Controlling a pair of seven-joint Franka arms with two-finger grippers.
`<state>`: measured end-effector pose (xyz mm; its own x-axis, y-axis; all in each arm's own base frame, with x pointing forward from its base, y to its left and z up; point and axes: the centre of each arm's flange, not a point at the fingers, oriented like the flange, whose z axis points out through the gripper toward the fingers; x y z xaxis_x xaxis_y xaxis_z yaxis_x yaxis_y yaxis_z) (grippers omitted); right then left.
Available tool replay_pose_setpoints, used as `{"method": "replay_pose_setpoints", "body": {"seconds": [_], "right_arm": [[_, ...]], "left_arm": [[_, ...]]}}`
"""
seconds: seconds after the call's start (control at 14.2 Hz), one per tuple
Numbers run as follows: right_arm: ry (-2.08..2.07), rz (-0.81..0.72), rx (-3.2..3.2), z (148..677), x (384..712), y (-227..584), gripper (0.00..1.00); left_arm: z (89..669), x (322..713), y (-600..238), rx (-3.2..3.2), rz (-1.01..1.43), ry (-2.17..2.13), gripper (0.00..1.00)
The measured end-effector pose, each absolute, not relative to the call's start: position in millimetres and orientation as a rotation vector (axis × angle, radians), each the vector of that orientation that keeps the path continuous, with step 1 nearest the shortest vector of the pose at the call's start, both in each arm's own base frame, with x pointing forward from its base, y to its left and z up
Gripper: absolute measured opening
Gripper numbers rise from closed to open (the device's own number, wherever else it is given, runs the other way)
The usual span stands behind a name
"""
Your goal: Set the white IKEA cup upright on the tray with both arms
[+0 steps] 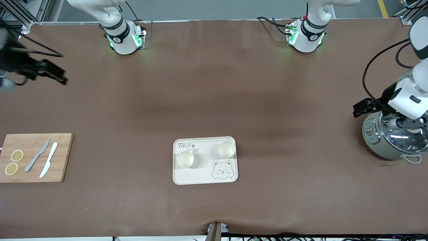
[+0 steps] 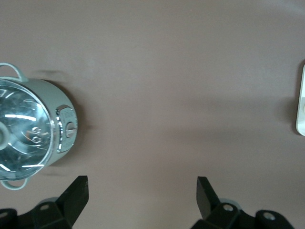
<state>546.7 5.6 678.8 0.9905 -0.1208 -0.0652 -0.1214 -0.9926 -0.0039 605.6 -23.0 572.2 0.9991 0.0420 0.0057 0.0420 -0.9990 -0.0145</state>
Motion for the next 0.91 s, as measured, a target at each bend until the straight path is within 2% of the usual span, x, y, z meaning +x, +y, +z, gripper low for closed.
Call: {"method": "replay_pose_setpoints", "body": {"seconds": [0.28,0.77,0.91], "right_arm": [[0.100,0.084,-3.121,663.1,542.8,-71.9,1.00],[0.049,0.076,-3.122,662.0,542.4,-57.6,1.00],[0.048,0.075,-3.122,662.4,542.1,-57.3,1.00]], "left_arm": [[587.0,598.0,-2.1,-3.129,-0.028,-0.060,1.00],[628.8,596.3,4.8,-3.128,-0.159,-0.077,1.00],[631.6,593.0,4.8,-3.129,-0.124,-0.078,1.00]]}}
